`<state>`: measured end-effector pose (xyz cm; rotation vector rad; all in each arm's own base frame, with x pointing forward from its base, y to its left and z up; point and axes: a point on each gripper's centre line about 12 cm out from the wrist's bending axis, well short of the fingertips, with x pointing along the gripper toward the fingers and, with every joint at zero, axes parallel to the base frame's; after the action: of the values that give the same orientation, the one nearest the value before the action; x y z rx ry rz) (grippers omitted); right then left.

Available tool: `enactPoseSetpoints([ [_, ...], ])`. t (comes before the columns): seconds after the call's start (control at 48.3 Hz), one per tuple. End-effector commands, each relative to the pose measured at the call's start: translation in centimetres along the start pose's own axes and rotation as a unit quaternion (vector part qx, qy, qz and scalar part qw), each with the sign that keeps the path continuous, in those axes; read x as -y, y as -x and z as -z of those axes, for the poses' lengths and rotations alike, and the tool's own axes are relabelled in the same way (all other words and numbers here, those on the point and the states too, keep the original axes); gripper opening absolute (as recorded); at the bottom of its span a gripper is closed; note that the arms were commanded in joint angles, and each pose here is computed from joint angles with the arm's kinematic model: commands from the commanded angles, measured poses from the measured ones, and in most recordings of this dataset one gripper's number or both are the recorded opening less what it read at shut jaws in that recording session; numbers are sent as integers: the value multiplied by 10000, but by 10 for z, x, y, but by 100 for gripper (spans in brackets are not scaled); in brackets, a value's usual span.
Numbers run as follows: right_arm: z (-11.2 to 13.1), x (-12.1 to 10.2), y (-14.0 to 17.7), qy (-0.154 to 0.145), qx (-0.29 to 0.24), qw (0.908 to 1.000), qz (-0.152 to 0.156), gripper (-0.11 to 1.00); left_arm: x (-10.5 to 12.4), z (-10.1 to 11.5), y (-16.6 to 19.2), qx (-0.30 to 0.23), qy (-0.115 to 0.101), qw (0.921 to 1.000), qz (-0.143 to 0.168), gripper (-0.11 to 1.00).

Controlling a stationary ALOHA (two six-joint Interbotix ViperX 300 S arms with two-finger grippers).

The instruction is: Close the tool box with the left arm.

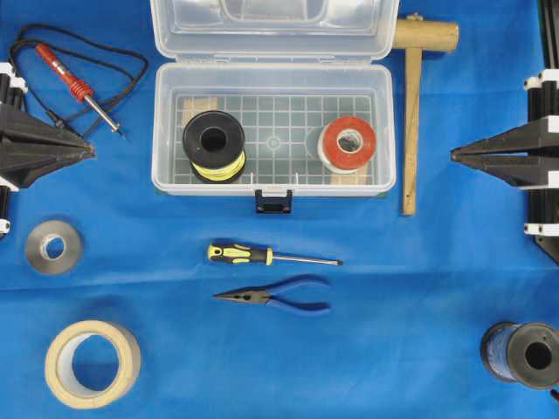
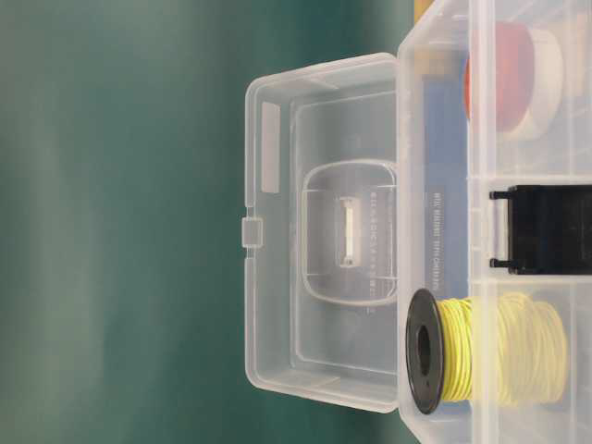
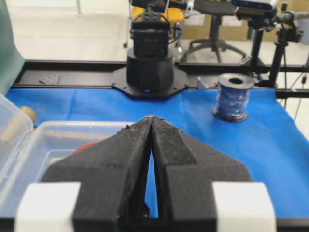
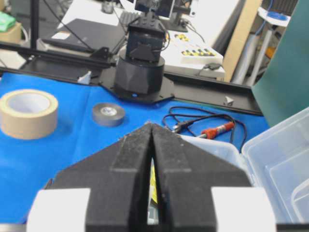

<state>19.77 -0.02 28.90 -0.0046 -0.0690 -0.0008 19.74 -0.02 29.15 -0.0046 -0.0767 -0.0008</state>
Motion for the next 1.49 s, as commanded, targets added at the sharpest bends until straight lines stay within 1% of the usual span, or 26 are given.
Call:
enactPoseSetpoints([
  [0.0,-15,1,-4,33,199,9998,24,0,-3,-14,-5,307,64,9995,-101,0],
  [0.104,-18,3,-5,44,222,9997,61,0,-6,-17,-8,385,85,9991,-170,0],
  [0.228,-21,8,-6,72,251,9995,191,0,-17,-23,-16,426,46,9982,-431,0],
  [0.393,-18,13,-7,82,158,9993,328,0,-48,-32,-31,355,-45,9937,-1063,0],
  [0.497,-17,14,-7,89,127,9993,333,0,-71,-38,-39,290,-84,9883,-1493,1],
  [0.538,-16,14,-7,80,112,9993,333,0,-83,-41,-43,231,-96,9849,-1711,4],
  [0.621,-15,14,-8,72,81,9994,335,0,-104,-42,-49,100,-94,9788,-2042,21],
  [0.725,-15,14,-8,79,58,9994,333,0,-130,-42,-57,-112,-72,9707,-2400,51],
  [0.807,-14,14,-8,78,27,9994,341,0,-151,-39,-66,-333,-35,9642,-2630,75],
  [0.849,-13,14,-8,70,5,9994,343,0,-161,-37,-71,-443,-15,9612,-2724,83],
  [0.89,-12,15,-8,70,-19,9994,350,0,-172,-34,-76,-568,12,9578,-2817,89],
  [0.952,-11,15,-8,69,-42,9993,358,0,-187,-31,-85,-739,16,9533,-2929,89],
  [1.014,-10,15,-9,68,-65,9993,358,0,-203,-27,-96,-984,-33,9486,-3006,89],
  [1.077,-9,15,-9,75,-88,9993,355,0,-215,-26,-105,-1208,-109,9450,-3038,89],
  [1.201,-7,15,-10,66,-126,9993,357,0,-238,-17,-121,-1711,-176,9354,-3089,89],
  [1.284,-6,15,-10,65,-149,9992,357,0,-253,-8,-129,-2027,-141,9284,-3111,89],
  [1.366,-6,15,-10,57,-156,9992,357,0,-267,2,-134,-2384,-89,9192,-3132,89],
  [1.408,-6,15,-10,57,-164,9992,357,0,-272,10,-136,-2651,-84,9131,-3097,89],
  [1.47,-5,15,-11,57,-179,9992,357,0,-276,20,-140,-2951,-74,9063,-3026,89],
])
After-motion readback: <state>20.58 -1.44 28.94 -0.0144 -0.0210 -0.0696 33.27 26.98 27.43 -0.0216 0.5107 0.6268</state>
